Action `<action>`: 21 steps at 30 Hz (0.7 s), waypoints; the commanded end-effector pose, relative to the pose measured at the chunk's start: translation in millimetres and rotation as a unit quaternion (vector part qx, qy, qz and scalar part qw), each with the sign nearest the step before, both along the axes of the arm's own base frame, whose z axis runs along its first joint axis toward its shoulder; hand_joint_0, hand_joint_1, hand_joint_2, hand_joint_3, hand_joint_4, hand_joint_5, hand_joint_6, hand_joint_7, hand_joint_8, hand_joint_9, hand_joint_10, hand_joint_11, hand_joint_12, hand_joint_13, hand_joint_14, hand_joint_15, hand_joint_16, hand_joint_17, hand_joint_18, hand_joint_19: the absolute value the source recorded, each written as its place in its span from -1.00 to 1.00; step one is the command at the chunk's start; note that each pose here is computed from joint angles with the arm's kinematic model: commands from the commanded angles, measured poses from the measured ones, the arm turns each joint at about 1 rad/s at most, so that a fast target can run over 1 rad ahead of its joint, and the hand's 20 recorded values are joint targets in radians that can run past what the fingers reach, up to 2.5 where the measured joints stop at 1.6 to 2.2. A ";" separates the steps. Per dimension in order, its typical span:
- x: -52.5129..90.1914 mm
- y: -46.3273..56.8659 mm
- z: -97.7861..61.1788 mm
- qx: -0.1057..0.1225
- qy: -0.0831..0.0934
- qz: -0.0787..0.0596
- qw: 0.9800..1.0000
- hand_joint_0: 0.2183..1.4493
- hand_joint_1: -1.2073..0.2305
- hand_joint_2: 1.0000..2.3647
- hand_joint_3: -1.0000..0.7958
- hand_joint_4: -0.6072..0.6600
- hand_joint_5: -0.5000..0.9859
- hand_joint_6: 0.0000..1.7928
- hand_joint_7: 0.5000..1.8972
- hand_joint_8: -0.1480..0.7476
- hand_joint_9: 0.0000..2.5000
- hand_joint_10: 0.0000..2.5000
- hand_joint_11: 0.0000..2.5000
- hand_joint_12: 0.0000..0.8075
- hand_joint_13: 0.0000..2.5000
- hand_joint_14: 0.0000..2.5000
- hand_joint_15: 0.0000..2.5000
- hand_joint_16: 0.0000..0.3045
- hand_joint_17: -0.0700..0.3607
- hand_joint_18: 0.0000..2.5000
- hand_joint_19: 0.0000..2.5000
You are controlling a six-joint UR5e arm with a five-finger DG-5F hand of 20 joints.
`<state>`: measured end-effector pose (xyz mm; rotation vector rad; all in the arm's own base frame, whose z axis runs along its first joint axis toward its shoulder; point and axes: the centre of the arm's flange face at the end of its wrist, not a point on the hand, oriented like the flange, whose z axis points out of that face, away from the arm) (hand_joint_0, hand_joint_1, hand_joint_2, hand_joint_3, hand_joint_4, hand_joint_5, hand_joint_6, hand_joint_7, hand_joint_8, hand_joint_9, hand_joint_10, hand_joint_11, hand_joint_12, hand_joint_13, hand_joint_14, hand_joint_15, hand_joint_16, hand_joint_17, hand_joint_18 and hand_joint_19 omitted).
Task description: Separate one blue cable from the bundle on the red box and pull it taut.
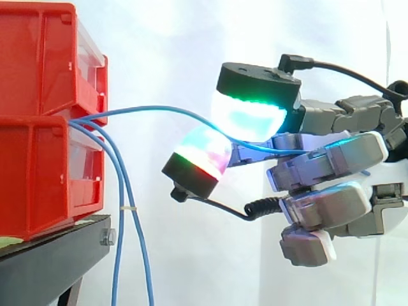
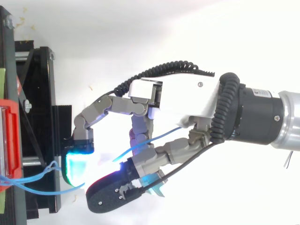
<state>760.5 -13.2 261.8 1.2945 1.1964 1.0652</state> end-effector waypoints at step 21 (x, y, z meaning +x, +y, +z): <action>0.4 5.7 -0.7 0.001 0.000 0.004 1.000 -0.38 -0.33 -0.97 -0.12 0.01 -0.29 -0.12 -0.18 -0.29 -0.23 -1.00 -1.00 -0.03 -0.25 -0.99 -0.68 -0.62 -0.07 -0.39 -0.54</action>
